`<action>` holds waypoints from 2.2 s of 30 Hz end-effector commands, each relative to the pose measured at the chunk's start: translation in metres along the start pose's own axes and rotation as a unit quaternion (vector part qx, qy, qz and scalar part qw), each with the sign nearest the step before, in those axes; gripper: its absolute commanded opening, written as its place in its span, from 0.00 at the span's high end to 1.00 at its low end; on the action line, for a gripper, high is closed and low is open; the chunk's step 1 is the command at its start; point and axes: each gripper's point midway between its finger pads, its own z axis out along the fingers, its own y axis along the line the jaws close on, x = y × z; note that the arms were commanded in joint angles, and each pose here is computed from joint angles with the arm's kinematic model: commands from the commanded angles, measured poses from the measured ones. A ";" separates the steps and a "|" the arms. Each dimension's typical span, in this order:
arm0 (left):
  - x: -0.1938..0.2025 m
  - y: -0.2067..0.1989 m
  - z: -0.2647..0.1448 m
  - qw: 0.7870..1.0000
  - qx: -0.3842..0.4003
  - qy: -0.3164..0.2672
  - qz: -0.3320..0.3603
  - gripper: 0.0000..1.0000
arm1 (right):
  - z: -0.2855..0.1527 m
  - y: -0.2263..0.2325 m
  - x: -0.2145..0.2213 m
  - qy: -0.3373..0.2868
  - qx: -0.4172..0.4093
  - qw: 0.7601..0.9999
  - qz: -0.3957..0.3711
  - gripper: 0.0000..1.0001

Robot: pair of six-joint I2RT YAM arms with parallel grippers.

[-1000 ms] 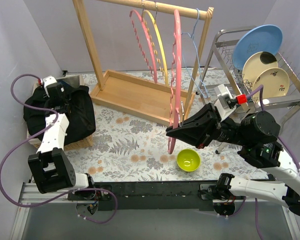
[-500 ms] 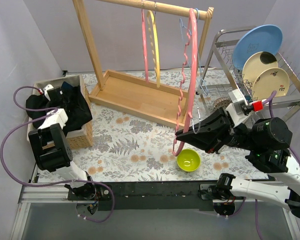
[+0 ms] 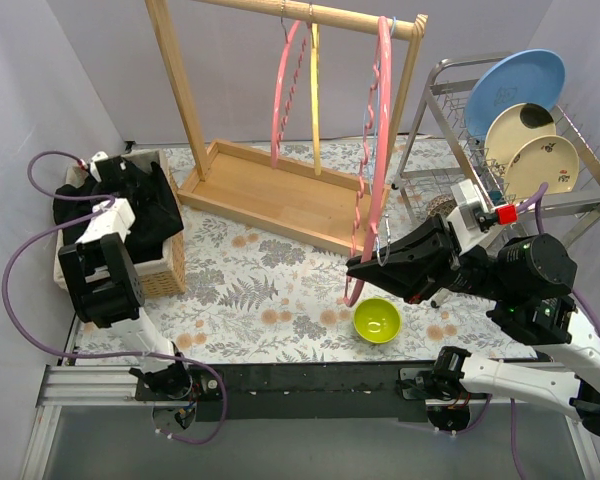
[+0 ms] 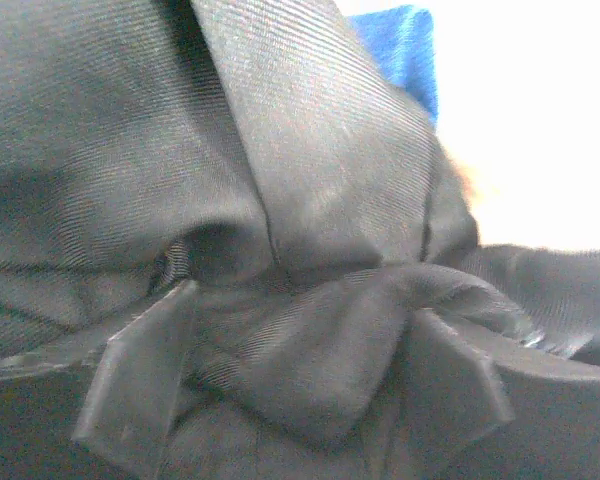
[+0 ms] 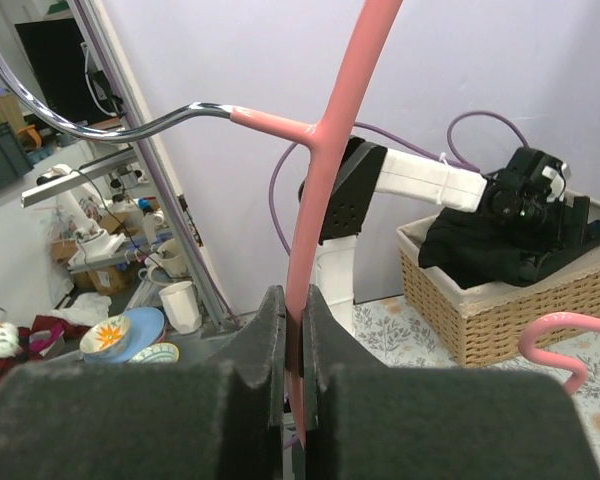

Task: Place the skirt on the hanger

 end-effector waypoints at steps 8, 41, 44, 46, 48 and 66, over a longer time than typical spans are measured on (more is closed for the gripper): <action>-0.153 -0.041 -0.180 0.978 0.064 -0.180 -0.079 0.02 | -0.004 0.013 -0.036 -0.053 -0.012 0.998 -0.027 0.99; 0.043 0.026 -0.211 0.906 -0.096 0.082 -0.404 0.30 | -0.005 0.004 -0.033 -0.060 0.013 0.998 -0.007 0.99; 0.023 0.021 -0.195 0.910 -0.092 0.053 -0.402 0.70 | -0.003 0.002 -0.033 -0.056 0.017 0.998 -0.012 0.99; -0.011 0.008 -0.194 0.916 -0.053 0.012 -0.397 0.91 | -0.002 0.002 -0.034 -0.054 0.018 0.998 -0.015 0.99; -0.052 0.000 -0.197 0.925 -0.015 -0.056 -0.376 0.99 | -0.001 0.000 -0.033 -0.052 0.021 0.998 -0.018 0.99; 0.094 0.096 -0.073 0.914 -0.250 0.010 -0.320 1.00 | 0.008 -0.018 -0.018 -0.040 0.042 0.998 -0.034 0.99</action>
